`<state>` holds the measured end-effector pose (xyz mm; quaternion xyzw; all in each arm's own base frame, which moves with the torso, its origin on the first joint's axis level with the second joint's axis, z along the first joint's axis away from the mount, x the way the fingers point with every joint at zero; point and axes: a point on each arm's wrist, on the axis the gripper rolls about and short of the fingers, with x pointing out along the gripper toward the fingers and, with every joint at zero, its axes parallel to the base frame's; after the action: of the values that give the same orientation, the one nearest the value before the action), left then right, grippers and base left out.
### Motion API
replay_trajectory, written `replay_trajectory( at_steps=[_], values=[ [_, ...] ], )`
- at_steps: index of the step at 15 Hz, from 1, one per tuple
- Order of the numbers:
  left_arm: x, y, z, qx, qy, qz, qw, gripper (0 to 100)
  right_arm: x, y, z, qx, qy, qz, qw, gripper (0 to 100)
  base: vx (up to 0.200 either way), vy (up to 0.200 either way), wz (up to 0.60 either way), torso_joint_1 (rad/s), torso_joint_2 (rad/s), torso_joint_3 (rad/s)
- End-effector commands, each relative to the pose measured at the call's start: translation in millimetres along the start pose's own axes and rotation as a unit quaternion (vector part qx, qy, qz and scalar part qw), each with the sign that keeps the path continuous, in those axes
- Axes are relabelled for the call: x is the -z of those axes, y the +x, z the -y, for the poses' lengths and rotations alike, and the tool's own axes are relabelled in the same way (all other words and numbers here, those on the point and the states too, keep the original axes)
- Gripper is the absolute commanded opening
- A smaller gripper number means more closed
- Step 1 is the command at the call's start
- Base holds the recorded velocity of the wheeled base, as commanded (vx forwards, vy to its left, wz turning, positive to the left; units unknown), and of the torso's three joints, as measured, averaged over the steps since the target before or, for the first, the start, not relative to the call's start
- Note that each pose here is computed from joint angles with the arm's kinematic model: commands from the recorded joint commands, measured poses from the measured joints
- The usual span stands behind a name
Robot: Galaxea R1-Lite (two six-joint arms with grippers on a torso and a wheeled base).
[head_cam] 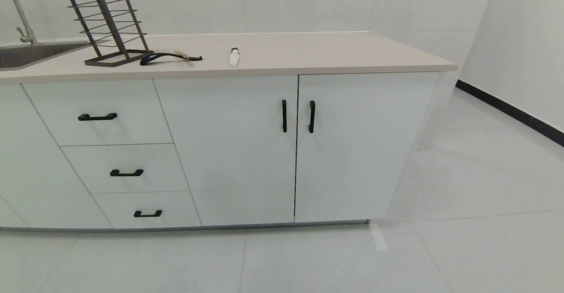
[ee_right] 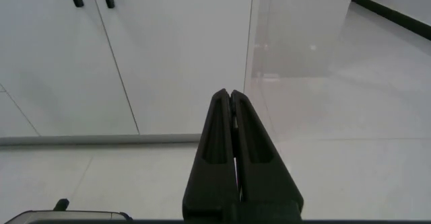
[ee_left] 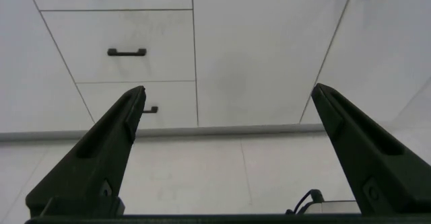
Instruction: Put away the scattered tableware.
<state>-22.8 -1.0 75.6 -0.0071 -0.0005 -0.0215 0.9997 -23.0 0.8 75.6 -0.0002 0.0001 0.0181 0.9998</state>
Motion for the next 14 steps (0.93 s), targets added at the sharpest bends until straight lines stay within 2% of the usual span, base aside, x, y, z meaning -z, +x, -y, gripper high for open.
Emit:
replay_trajectory(
  at_steps=[1,9,10,14],
  values=[
    [0.0,0.0,0.0,0.0,0.0,0.0,1.0,100,-0.1,0.2,0.0,0.0,0.0,-0.001,1.0,0,0.2,0.2,0.0,0.002,0.0,0.002],
    [-0.2,0.0,-0.1,-0.002,-0.002,0.001,1.0,100,0.0,0.2,0.0,0.0,0.001,-0.001,1.0,0,0.2,0.2,0.0,0.004,0.0,0.0],
    [-0.2,0.0,-0.1,-0.002,-0.002,0.001,1.0,100,-0.1,0.2,0.0,0.0,0.001,-0.001,1.0,0,0.2,0.2,0.6,-0.002,0.0,0.002],
    [-0.2,0.0,-0.2,-0.004,-0.002,0.001,1.0,100,-0.1,0.2,0.0,0.001,0.001,-0.001,1.0,0,0.0,0.0,0.6,0.005,0.0,0.001]
  ],
)
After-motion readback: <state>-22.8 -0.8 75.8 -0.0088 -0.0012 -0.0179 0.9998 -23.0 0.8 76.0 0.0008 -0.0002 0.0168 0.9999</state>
